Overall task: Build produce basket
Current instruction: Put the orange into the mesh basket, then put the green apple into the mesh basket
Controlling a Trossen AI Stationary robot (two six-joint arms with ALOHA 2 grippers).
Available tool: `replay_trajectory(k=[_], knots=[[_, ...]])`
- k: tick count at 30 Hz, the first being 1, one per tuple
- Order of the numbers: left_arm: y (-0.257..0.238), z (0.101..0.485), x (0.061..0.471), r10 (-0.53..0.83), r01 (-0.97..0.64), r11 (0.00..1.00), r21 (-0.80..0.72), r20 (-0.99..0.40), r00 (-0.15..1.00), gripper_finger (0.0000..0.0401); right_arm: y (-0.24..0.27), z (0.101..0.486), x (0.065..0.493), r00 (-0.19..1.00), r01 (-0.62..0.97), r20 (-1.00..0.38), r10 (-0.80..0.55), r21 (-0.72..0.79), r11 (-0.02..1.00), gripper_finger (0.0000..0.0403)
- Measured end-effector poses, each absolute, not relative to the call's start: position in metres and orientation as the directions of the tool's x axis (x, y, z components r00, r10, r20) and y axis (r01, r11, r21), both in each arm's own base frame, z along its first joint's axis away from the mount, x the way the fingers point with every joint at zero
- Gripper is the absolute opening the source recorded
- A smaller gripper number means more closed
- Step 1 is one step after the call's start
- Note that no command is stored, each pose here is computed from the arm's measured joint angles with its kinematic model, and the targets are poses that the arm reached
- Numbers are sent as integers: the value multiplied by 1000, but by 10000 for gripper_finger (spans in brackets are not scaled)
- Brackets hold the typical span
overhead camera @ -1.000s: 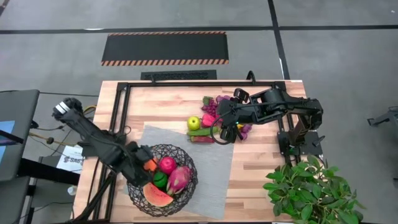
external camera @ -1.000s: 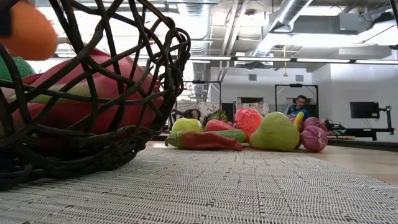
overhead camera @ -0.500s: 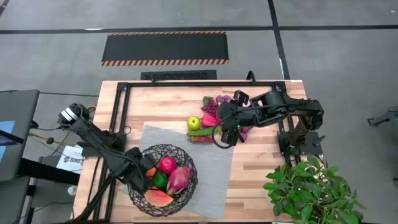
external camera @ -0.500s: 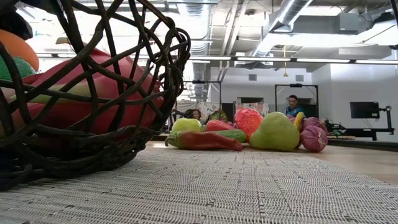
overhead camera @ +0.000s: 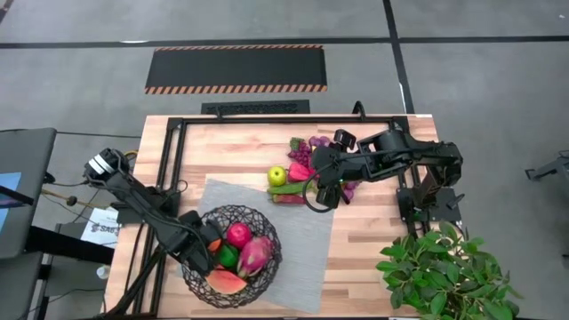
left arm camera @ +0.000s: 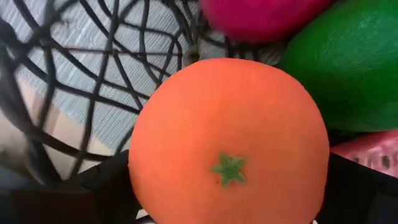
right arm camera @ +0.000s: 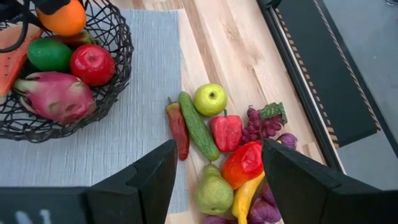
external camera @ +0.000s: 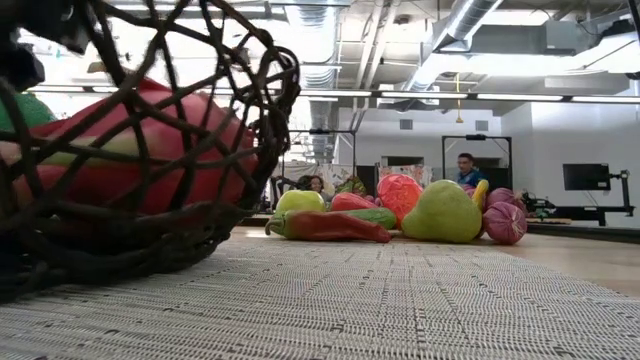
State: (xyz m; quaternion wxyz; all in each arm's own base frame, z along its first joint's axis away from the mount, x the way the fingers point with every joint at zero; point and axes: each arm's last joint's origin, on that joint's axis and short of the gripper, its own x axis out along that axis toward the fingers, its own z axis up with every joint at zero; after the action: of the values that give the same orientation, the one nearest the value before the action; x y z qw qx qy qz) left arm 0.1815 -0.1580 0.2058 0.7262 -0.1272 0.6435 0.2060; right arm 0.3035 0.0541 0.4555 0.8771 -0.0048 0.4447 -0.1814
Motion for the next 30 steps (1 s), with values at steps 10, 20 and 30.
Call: replay_trajectory(k=[10, 20, 30], knots=[[-155, 201, 182, 136, -473, 878, 79, -987, 88, 380, 54, 456, 304, 539, 314, -778, -323, -170, 934, 255], [-155, 215, 197, 51, -465, 886, -7, -992, 114, 387, 54, 456, 304, 539, 314, -778, -323, -170, 934, 255], [-132, 268, 230, 268, -455, 885, 94, -903, 335, 387, 54, 456, 304, 539, 300, -778, -323, -181, 937, 255]])
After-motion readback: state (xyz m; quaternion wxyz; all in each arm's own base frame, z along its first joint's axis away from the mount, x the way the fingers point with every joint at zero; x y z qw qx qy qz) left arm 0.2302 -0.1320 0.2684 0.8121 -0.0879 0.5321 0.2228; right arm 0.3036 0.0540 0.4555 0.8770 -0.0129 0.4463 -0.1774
